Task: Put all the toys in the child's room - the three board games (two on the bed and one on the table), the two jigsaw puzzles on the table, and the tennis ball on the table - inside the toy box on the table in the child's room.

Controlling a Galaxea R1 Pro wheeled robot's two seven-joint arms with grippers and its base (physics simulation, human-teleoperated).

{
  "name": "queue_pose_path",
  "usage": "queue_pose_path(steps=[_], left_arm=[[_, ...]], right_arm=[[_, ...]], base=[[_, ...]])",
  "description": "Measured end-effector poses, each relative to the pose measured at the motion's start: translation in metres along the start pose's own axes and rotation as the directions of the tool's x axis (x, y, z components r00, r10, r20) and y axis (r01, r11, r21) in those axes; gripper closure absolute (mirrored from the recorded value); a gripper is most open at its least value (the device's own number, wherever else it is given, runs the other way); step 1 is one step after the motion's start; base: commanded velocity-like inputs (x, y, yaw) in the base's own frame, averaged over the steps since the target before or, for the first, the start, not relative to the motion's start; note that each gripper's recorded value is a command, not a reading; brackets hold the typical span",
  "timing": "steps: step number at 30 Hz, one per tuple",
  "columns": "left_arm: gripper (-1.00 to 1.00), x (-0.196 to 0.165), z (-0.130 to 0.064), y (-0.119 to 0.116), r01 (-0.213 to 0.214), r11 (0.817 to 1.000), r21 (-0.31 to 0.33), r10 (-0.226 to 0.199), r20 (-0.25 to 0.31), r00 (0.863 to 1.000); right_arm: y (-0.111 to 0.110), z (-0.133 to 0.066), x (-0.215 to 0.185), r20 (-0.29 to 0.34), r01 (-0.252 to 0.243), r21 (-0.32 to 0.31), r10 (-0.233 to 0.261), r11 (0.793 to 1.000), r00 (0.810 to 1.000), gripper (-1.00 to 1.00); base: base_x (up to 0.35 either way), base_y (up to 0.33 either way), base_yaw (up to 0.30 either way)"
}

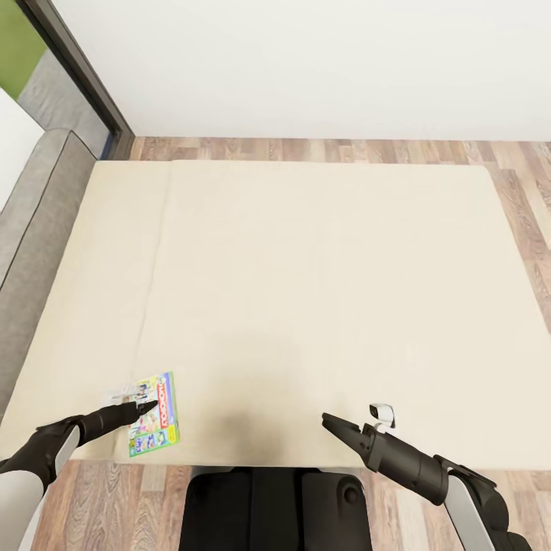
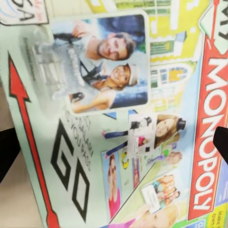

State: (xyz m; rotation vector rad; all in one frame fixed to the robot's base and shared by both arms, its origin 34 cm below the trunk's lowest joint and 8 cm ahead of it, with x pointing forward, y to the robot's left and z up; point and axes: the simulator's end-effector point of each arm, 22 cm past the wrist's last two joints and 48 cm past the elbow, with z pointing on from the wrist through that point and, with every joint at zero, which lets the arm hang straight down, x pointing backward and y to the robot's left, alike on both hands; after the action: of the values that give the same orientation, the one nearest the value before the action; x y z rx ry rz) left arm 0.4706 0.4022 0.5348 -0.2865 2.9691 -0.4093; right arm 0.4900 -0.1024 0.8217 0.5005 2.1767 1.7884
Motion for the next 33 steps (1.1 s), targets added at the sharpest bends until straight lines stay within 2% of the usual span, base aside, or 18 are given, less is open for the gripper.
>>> queue_pose_path(steps=[14, 33], left_arm=[[-1.0, 0.0, 0.0, -0.0003, 0.0, 1.0, 0.001, 0.0, 0.0, 1.0], [-1.0, 0.0001, 0.0, -0.0003, 0.0, 1.0, 0.001, 0.0, 0.0, 1.0]], right_arm=[[0.0001, 0.0, 0.0, 0.0, 0.0, 0.0, 0.0, 1.0, 1.0, -1.0], [0.0002, 0.0002, 0.0003, -0.001, 0.0, -0.001, 0.0, 1.0, 1.0, -1.0]], base=[[0.0, -0.075, 0.0], [0.0, -0.139, 0.0]])
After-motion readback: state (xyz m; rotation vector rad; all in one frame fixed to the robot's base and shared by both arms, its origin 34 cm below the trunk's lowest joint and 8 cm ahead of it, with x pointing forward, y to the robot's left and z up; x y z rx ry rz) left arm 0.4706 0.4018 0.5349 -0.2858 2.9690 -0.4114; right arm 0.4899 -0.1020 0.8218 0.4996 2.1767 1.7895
